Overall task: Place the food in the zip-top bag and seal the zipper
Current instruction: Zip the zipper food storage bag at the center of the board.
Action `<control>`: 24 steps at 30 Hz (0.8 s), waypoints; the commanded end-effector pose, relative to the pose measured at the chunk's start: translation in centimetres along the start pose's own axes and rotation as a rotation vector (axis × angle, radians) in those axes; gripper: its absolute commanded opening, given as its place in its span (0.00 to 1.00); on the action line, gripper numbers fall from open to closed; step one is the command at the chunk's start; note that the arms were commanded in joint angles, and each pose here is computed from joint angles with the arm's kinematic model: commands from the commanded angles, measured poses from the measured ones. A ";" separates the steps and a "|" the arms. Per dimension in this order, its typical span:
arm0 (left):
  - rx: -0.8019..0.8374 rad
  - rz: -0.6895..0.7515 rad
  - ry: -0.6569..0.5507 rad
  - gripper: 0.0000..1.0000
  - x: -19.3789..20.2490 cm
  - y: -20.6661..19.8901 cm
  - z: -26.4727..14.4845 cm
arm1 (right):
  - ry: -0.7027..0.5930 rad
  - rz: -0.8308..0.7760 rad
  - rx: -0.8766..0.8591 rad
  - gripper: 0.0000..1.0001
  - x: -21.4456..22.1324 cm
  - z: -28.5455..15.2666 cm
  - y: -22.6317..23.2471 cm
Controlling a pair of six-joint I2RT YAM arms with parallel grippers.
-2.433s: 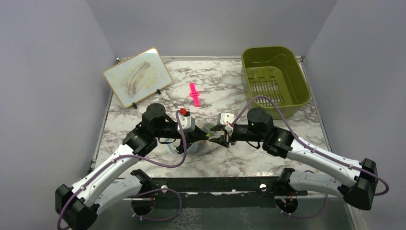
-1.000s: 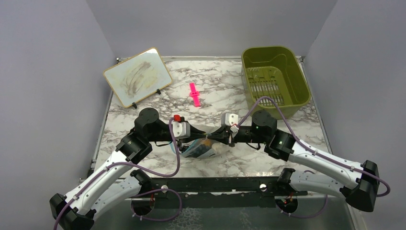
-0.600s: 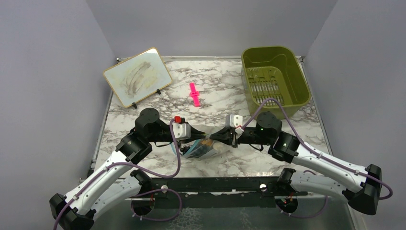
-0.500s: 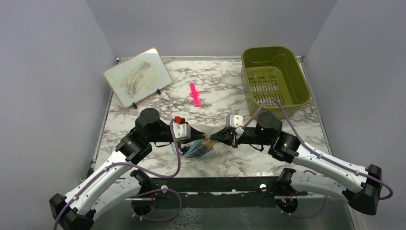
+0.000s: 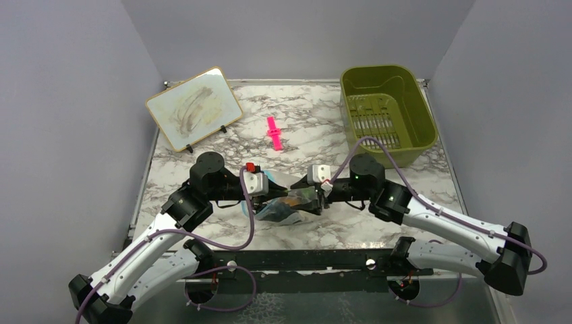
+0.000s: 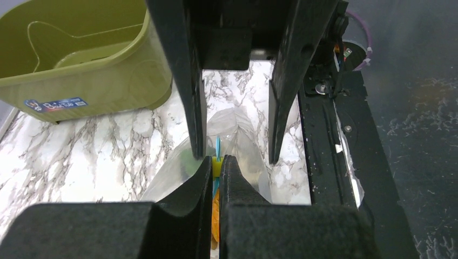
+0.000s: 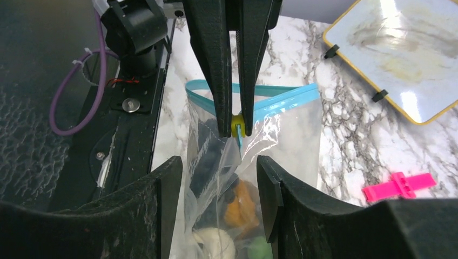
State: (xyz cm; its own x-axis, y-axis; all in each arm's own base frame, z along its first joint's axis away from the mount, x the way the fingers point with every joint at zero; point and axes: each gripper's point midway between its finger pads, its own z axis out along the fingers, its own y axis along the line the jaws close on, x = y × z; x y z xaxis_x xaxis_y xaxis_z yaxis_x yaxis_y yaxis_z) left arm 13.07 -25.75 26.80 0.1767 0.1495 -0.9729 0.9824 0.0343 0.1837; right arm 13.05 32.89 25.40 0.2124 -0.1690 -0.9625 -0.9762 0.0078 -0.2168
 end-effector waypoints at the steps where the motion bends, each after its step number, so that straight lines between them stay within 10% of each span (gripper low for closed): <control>1: 0.025 0.038 -0.065 0.00 -2.3 -0.3 -0.2 | -0.031 -0.021 -0.043 0.54 -1.1 1.4 -0.3; 4: 0.037 0.029 -0.064 0.00 -2.0 -0.5 -0.1 | -0.030 -0.021 0.004 0.49 -1.2 2.2 -1.7; 8: 0.021 0.028 -0.054 0.00 -1.4 -0.5 -0.2 | -0.056 -0.045 0.045 0.01 -2.4 2.2 -2.7; 24: -0.034 0.020 0.049 0.00 1.9 0.3 -0.3 | -0.224 -0.071 0.096 0.01 -6.1 -1.8 -1.1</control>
State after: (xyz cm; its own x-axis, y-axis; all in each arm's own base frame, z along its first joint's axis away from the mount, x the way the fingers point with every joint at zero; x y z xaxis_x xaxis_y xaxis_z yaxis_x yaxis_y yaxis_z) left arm 12.94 -25.75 28.05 0.2550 0.1081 -0.9609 0.9652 0.0309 0.2597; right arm 13.41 32.72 27.11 0.2215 -0.0859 -0.9714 -0.9708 0.0747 -0.2280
